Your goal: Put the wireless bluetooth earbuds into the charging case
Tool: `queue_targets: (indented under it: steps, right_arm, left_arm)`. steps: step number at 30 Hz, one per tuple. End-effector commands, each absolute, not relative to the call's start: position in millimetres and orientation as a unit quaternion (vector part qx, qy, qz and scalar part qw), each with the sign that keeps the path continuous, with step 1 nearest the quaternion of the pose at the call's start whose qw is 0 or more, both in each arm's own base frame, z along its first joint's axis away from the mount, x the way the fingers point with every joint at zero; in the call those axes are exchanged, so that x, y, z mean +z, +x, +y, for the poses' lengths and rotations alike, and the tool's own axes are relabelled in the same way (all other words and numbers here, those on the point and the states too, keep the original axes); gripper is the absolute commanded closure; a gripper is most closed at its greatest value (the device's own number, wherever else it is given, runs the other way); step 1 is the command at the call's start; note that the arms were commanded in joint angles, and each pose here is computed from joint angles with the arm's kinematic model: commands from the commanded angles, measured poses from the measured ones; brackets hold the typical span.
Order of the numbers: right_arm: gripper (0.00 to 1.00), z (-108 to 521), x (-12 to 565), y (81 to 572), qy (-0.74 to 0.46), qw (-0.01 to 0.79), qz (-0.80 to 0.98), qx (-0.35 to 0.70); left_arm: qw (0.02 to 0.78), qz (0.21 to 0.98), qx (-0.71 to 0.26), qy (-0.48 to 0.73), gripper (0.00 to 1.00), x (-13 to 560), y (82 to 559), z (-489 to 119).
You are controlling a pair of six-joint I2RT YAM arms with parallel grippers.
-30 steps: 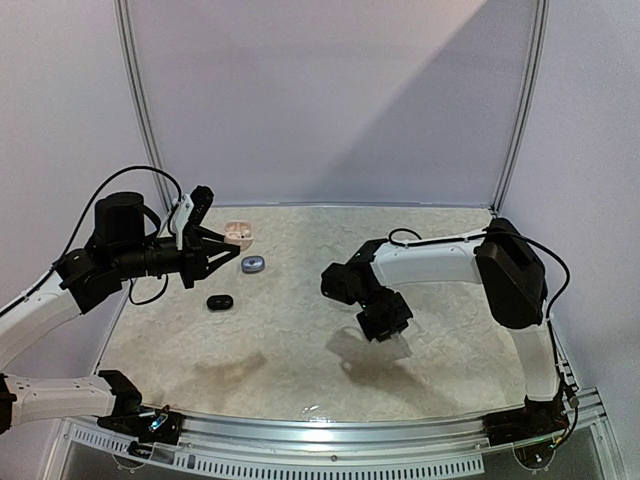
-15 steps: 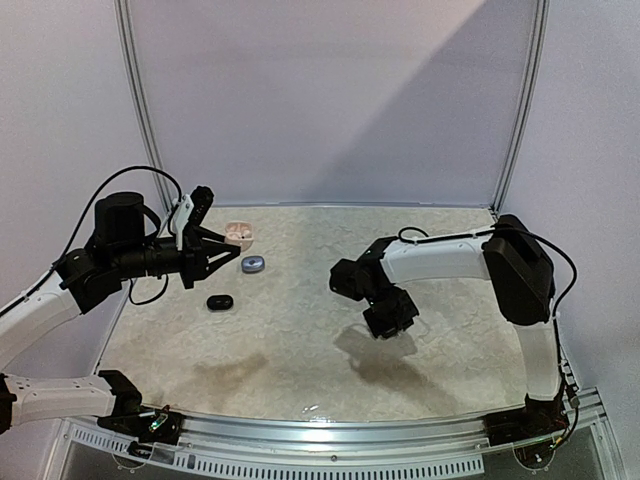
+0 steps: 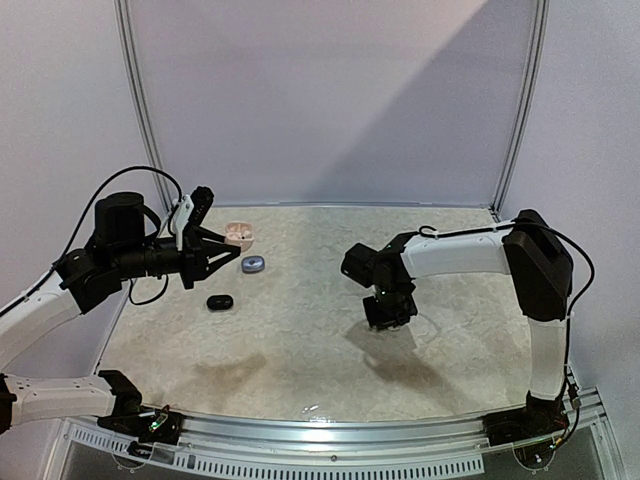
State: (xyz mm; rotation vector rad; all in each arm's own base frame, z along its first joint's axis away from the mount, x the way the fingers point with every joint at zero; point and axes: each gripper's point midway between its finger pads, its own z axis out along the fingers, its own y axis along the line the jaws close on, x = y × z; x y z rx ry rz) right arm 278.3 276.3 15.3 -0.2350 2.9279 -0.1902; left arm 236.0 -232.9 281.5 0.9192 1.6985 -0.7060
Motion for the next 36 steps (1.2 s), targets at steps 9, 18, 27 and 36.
queue_targets:
  steps: [9, 18, 27, 36]
  right_arm:
    - [0.74, 277.2, 9.8, 271.7, -0.075, 0.075, 0.993, -0.049]
    - [0.72, 285.4, 17.1, 262.9, -0.173, 0.063, 0.983, -0.017]
    - [0.79, 290.5, 7.8, 265.8, -0.173, 0.059, 0.983, -0.015]
    - [0.88, 296.3, 18.0, 265.0, -0.161, 0.058, 0.985, 0.001]
  left_arm:
    - [0.514, 0.711, -0.288, 0.385, 1.00, 274.1, 235.8, -229.9]
    - [0.513, 0.711, -0.289, 0.385, 1.00, 272.5, 236.9, -230.6]
    - [0.513, 0.712, -0.288, 0.384, 1.00, 272.8, 237.4, -230.1]
    - [0.513, 0.712, -0.287, 0.383, 1.00, 272.1, 237.4, -229.6]
